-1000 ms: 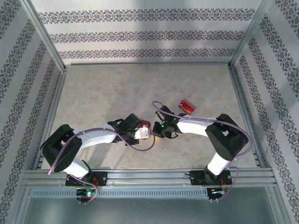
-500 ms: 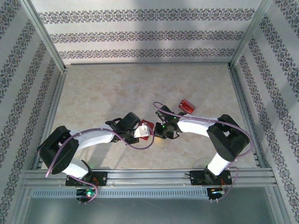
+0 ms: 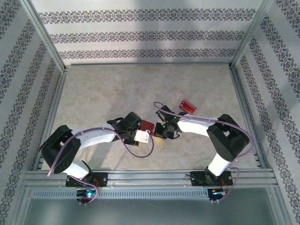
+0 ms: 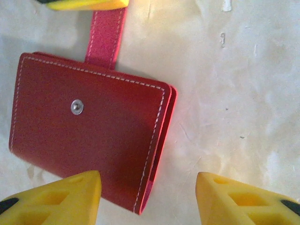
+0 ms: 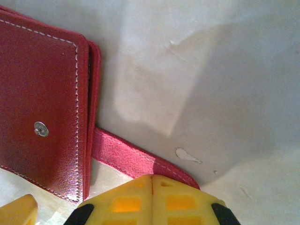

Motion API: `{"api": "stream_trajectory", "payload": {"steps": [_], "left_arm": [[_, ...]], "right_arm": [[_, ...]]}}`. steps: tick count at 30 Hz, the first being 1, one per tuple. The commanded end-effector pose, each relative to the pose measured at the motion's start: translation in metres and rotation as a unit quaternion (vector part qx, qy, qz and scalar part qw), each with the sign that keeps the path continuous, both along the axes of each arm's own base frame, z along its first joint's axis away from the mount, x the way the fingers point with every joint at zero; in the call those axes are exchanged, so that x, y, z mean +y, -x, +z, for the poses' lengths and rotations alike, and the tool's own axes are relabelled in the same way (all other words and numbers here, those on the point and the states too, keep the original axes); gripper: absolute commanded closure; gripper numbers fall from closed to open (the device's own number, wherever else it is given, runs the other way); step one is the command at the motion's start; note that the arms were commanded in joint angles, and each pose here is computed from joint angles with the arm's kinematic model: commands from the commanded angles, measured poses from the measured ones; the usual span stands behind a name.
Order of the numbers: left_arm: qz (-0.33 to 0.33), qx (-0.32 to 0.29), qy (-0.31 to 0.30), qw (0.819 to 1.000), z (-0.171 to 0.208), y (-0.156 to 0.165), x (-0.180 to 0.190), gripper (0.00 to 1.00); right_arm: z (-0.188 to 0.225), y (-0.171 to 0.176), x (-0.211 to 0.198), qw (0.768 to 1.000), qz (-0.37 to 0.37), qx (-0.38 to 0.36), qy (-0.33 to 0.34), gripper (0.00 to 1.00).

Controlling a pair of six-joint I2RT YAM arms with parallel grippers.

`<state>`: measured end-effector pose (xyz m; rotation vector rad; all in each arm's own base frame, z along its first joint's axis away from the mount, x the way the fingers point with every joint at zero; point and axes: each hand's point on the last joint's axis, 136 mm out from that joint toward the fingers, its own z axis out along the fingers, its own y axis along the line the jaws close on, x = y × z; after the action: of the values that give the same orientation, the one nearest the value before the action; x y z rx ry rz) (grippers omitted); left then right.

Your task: Put the credit cards into the card holder

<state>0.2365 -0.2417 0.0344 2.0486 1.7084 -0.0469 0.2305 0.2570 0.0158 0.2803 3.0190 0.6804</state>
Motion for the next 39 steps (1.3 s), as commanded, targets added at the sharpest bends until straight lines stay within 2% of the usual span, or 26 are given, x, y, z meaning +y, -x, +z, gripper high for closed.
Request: {"api": "stream_trajectory", "payload": {"steps": [1,6,17,30,38,39], "left_arm": [[-0.042,-0.008,0.000,0.999,0.001,-0.004,-0.007,0.45],[-0.051,-0.022,-0.003,0.998,-0.003,-0.010,-0.008,0.47],[-0.038,-0.011,0.013,0.999,0.002,-0.020,-0.014,0.64],[-0.015,-0.009,0.031,0.999,0.006,-0.029,-0.015,1.00],[0.007,-0.010,0.054,0.998,0.011,-0.037,-0.015,1.00],[0.006,-0.012,0.051,0.999,0.010,-0.038,-0.015,0.90]], "right_arm": [[-0.009,0.003,-0.007,1.000,-0.002,0.011,0.016,1.00],[-0.011,0.006,-0.009,1.000,0.000,0.010,0.021,1.00],[-0.011,0.009,-0.010,1.000,-0.001,0.008,0.019,1.00],[-0.011,0.010,-0.010,1.000,0.001,0.009,0.019,1.00],[0.000,0.003,-0.008,1.000,-0.005,-0.003,0.007,1.00],[0.000,0.002,-0.008,1.000,-0.006,-0.004,0.007,1.00]]}}
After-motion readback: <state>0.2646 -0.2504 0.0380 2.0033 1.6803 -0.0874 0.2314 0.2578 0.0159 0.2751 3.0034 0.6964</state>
